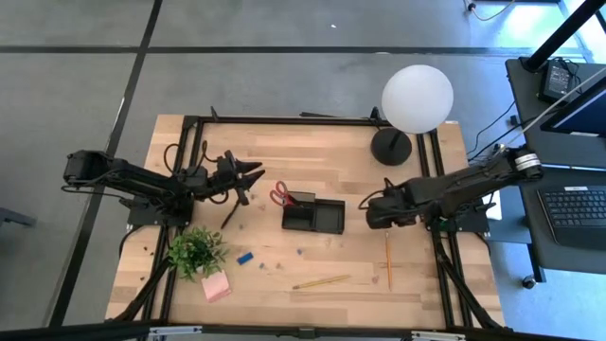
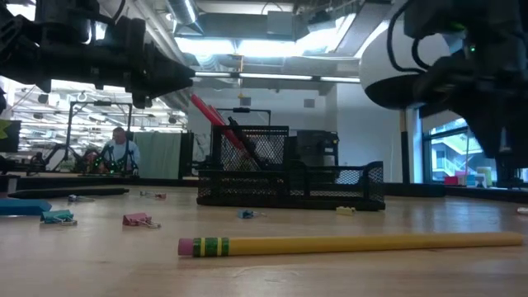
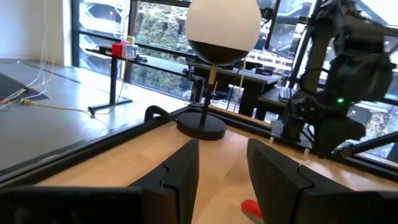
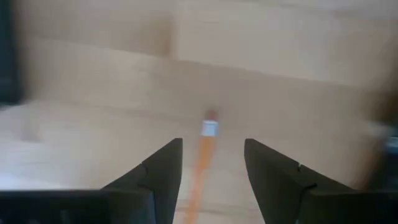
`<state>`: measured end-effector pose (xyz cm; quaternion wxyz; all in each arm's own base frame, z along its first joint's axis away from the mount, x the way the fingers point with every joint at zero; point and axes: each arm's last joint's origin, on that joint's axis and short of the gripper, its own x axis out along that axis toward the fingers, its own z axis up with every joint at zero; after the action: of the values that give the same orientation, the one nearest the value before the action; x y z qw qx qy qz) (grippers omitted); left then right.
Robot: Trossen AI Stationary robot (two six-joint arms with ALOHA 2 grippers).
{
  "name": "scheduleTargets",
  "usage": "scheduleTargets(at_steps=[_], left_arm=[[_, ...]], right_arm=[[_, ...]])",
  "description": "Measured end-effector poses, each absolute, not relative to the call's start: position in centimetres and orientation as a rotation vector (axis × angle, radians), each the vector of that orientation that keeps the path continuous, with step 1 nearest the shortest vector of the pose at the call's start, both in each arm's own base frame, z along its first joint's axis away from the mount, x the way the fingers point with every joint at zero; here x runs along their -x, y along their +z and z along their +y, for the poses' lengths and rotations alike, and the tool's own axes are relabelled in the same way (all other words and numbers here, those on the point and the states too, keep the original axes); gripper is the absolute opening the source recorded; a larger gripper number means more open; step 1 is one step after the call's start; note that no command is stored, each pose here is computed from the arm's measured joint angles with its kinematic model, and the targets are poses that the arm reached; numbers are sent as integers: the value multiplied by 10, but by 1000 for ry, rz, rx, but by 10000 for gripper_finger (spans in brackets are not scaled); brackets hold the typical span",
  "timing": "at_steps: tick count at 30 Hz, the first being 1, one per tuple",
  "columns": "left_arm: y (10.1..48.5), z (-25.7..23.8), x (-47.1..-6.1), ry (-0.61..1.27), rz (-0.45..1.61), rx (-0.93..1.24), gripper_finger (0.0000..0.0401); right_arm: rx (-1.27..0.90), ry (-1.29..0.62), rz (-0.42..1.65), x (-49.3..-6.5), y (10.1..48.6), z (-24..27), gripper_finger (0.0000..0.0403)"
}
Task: Pick and place office supplies into organizer
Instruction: Put the yellow pencil into the black desk organizer
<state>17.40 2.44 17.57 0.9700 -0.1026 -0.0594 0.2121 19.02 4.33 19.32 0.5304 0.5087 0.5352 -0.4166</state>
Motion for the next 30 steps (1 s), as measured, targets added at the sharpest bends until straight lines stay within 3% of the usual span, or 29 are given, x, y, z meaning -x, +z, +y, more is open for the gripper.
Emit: scheduleTargets(at_steps=[5, 17, 30], left_arm=[[176, 24, -174, 422, -119, 206, 130], [176, 24, -174, 422, -119, 205, 130], [176, 24, -174, 423, -118, 204, 130]], right_arm=[[-1279, -926, 1152, -190, 179, 44, 177], [-1258, -1014, 1285, -195, 155, 48, 177], [-1279, -1105, 1243, -192, 153, 57, 177]])
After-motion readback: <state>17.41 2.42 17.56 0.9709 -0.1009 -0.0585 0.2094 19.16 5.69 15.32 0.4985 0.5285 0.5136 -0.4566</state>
